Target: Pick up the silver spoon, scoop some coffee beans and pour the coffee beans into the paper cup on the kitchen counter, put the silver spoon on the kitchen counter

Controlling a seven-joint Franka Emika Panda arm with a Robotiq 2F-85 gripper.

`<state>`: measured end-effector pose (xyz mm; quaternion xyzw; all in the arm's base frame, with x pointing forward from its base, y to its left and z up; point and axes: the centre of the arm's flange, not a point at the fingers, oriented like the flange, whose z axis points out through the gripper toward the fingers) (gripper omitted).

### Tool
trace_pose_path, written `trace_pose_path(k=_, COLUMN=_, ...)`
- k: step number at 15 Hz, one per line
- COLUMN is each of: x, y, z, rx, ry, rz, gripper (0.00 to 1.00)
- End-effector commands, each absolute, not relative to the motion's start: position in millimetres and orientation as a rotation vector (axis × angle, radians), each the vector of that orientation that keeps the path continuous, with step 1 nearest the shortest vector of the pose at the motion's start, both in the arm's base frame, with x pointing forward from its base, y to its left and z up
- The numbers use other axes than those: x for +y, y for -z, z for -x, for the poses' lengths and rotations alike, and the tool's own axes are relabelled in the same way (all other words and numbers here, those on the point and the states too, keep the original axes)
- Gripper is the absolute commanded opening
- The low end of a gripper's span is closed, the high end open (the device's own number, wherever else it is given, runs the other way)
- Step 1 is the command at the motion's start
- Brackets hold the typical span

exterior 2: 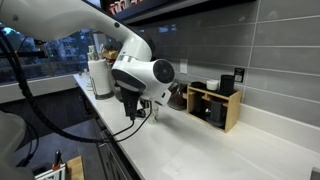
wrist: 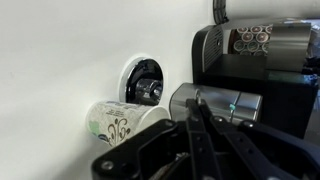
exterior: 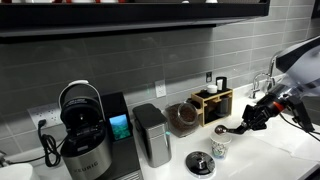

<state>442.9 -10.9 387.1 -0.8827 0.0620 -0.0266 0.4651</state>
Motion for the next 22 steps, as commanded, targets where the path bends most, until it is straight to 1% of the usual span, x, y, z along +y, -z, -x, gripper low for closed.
trace_pose_path(k=1, x=-3.9, y=-394.6, z=-442.3, rx=0.176, ry=0.051, rz=2.258, gripper=0.01)
trace_pose_path(k=12, x=36.7, y=-424.0, z=-453.4, rx=0.164, ry=-0.035, rz=2.581, gripper=0.01)
trace_pose_path(k=22, x=55.5, y=-436.2, z=-469.9, rx=0.126, ry=0.021, rz=2.737, gripper=0.01)
